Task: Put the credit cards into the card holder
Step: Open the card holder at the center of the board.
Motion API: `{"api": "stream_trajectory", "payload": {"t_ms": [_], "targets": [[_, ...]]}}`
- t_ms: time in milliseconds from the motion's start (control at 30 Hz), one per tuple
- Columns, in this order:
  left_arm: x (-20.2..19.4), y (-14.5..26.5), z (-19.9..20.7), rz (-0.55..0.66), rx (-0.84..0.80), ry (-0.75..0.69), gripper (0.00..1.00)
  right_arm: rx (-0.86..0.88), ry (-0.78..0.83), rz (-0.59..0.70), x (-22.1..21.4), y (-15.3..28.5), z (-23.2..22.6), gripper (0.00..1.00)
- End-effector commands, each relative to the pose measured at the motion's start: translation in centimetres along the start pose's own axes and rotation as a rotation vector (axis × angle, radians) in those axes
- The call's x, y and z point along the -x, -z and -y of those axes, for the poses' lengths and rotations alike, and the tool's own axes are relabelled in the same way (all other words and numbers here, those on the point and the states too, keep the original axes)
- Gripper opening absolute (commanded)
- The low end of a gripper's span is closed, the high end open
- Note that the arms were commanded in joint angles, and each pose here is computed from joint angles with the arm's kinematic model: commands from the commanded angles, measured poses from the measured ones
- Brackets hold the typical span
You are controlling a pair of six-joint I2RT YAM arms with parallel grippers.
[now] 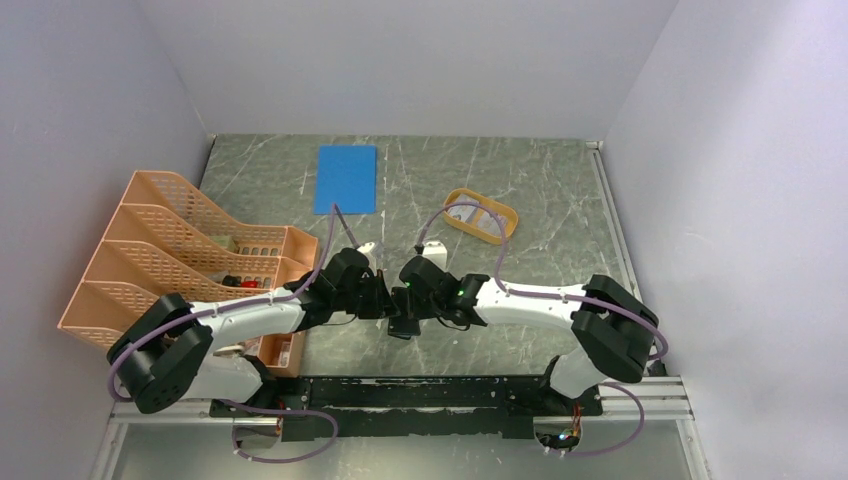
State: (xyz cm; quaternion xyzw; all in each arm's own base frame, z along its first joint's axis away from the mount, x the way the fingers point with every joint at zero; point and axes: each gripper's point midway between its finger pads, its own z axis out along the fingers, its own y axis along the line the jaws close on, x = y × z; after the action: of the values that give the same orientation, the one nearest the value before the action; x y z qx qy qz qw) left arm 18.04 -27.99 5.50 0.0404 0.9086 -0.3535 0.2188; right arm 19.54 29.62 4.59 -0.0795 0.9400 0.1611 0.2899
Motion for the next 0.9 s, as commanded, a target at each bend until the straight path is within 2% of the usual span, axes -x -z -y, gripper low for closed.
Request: {"api": "stream_trajectory", "payload": {"t_ms": [0, 533, 633, 700, 867], "targets": [[1.7, 0.5, 1.9, 0.060, -0.042, -0.013, 0.05, -0.041, 0.028, -0.040, -1.4, -0.5, 1.0, 0.35], [2.0, 0.9, 1.6, 0.076, -0.021, -0.017, 0.05, -0.068, 0.048, -0.077, -2.4, -0.5, 1.9, 0.15], [2.1, 0.9, 1.6, 0.078, -0.017, -0.017, 0.05, -0.070, 0.050, -0.081, -2.5, -0.5, 2.0, 0.09], [2.1, 0.9, 1.5, 0.078, -0.015, -0.019, 0.05, -0.070, 0.047, -0.082, -2.4, -0.4, 2.0, 0.01], [2.0, 0.8, 0.8, 0.080, 0.018, -0.018, 0.05, -0.094, 0.028, -0.079, -2.6, 0.0, 2.7, 0.00]]}}
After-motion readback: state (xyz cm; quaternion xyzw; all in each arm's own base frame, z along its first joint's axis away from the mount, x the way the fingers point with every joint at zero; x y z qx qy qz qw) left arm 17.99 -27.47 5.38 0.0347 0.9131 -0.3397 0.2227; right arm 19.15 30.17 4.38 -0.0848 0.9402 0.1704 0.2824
